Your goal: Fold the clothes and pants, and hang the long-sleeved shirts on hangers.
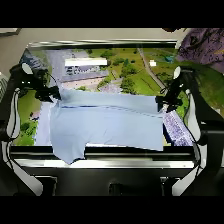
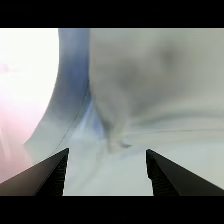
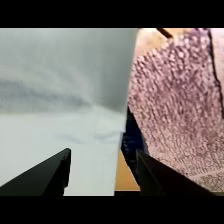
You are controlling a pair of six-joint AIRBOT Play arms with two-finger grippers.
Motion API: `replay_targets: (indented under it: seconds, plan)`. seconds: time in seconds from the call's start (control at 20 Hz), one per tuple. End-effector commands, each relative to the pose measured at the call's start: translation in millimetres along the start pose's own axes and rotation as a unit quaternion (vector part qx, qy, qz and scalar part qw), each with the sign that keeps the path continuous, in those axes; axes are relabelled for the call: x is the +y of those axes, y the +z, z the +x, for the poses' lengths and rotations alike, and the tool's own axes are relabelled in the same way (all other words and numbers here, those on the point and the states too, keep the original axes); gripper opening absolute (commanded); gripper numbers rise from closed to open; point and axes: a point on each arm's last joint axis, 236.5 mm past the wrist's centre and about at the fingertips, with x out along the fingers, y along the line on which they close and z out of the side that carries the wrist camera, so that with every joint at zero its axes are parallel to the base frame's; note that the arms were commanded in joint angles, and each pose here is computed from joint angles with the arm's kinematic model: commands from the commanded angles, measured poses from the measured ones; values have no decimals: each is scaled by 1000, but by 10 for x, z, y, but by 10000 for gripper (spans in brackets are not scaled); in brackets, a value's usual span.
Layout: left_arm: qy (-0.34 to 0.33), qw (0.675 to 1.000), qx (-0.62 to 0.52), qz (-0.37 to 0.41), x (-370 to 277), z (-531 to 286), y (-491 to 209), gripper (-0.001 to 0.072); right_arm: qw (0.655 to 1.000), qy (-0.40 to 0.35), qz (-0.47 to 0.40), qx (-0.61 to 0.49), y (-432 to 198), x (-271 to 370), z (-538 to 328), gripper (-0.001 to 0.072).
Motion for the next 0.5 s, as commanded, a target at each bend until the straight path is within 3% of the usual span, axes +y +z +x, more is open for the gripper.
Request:
replay_targets:
  seconds: [0.0, 0.2, 0.45]
  plan:
    - [28, 999, -34, -27, 323, -471, -129, 544, 997, 59, 8, -58, -105, -209, -404, 471]
    - [-20, 994, -29, -107, 664, -574, -915, 523, 974, 197, 64, -95, -678, -439, -346, 471]
    - [-95, 973, -19, -208, 560, -101, -2212, 524, 961, 231, 99, -113, -1183, -327, 66, 470]
